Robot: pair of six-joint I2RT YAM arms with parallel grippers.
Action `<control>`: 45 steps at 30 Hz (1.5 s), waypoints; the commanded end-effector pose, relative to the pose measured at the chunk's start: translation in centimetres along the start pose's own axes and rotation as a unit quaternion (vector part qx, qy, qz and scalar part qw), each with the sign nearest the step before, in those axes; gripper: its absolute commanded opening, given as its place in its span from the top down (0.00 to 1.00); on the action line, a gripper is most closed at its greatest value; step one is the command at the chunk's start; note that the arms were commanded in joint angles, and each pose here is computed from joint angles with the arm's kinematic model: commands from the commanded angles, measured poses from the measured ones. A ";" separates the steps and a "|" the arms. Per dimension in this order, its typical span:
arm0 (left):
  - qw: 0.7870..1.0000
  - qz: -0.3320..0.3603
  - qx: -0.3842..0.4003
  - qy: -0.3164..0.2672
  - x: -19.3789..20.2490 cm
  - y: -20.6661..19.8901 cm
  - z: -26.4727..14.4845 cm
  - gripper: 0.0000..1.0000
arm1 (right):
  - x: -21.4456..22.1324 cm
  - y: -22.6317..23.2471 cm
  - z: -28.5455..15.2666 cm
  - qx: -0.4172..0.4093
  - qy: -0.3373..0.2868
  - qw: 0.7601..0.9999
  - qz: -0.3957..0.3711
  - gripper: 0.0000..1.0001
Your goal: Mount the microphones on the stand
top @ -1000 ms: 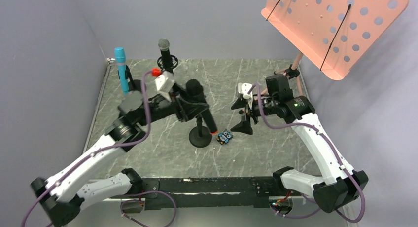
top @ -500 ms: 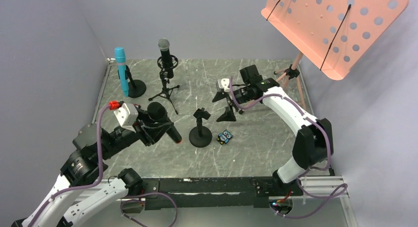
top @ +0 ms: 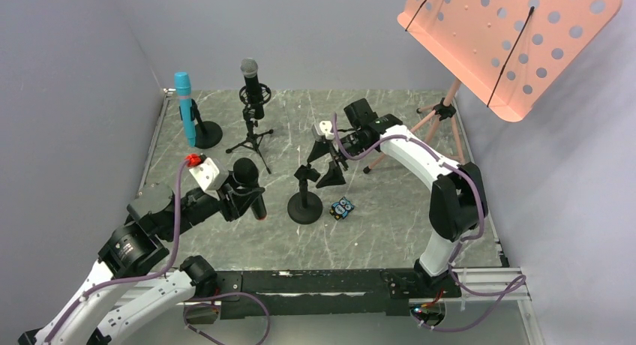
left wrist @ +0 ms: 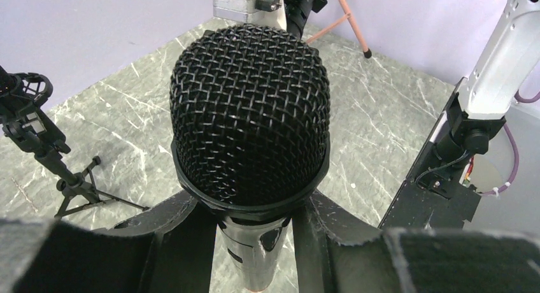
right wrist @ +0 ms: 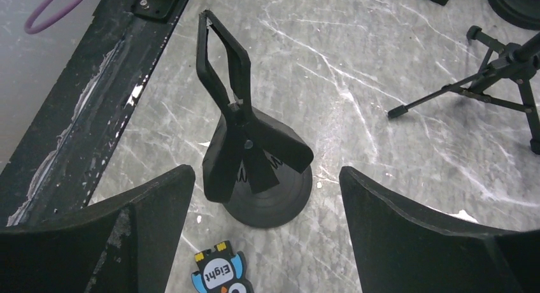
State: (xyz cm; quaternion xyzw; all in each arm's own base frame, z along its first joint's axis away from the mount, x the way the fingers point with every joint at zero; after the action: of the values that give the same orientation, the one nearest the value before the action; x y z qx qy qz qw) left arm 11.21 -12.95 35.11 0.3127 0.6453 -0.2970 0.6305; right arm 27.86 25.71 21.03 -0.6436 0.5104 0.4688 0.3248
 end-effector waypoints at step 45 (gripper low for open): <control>0.998 0.059 0.019 -0.026 -3.9 0.8 4.8 1.00 | -2.9 0.3 0.0 -0.045 -0.014 0.999 -0.006 0.29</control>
State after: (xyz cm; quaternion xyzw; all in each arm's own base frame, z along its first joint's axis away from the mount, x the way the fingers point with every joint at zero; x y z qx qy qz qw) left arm 15.61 -17.23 38.53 0.3779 0.6093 -0.2723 0.6417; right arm 27.93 26.49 21.76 -0.6490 0.5045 0.4881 0.2934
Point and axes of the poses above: each gripper's point midway between its finger pads, its own z axis out along the fingers, its own y axis along the line the jaws close on, x = y × z, the point moved 6 cm from there along -z, back along the fingers, and after that the axes turned 3 degrees about z, right-handed, at the moved point
